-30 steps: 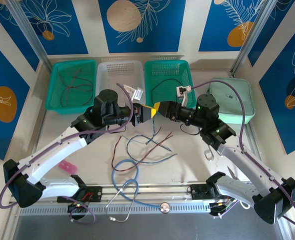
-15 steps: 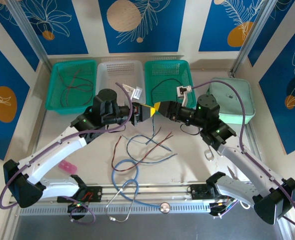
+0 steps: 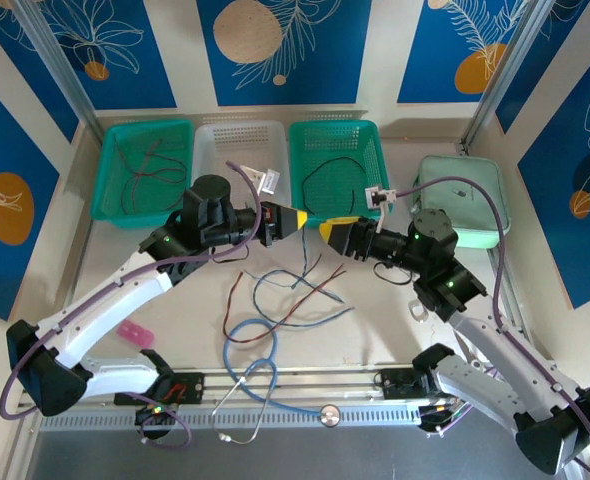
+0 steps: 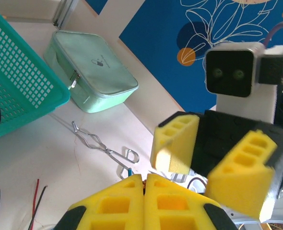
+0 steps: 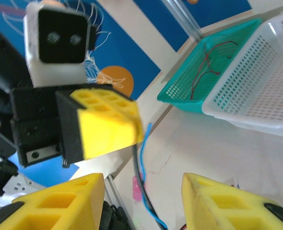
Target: Untangle the cables
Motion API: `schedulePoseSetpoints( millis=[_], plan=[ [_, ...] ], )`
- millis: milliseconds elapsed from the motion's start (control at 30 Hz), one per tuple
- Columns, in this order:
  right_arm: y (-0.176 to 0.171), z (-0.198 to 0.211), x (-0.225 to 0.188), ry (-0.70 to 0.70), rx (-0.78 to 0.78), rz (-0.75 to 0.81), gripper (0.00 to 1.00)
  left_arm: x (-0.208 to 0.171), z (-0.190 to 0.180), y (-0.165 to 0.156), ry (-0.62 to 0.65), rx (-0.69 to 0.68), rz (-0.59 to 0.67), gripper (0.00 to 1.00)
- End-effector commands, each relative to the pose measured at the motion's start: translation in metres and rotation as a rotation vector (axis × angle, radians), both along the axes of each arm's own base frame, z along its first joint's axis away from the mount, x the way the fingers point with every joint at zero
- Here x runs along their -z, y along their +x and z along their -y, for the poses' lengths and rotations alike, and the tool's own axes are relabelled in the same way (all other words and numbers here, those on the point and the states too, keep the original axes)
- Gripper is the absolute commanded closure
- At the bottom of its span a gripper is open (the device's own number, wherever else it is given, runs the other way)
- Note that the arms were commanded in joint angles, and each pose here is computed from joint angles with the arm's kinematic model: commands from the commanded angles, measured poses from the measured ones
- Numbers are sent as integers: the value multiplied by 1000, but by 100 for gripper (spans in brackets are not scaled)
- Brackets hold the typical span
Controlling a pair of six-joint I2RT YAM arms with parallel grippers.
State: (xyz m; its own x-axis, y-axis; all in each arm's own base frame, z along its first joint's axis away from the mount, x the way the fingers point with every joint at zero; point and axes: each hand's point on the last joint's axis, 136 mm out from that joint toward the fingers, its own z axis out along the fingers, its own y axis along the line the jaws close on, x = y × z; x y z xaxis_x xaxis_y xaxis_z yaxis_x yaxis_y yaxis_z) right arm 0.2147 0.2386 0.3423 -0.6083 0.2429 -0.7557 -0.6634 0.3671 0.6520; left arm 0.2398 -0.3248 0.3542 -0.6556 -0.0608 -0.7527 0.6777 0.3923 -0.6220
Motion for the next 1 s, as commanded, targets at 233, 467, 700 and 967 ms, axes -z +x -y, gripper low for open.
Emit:
schedulePoseSetpoints(
  millis=[233,467,700,967],
  plan=[
    [-9,-31,-2,-83,-116,123,55,-5,-1,4,-13,-6,-7,100],
    [0,-37,2,-100,-108,121,59,-4,-1,4,-10,-5,-13,100],
    [4,-37,4,-105,-92,116,74,-3,0,4,-10,0,-16,100],
    [6,-38,6,-107,-92,115,100,0,-2,4,2,-8,-13,100]
  ],
)
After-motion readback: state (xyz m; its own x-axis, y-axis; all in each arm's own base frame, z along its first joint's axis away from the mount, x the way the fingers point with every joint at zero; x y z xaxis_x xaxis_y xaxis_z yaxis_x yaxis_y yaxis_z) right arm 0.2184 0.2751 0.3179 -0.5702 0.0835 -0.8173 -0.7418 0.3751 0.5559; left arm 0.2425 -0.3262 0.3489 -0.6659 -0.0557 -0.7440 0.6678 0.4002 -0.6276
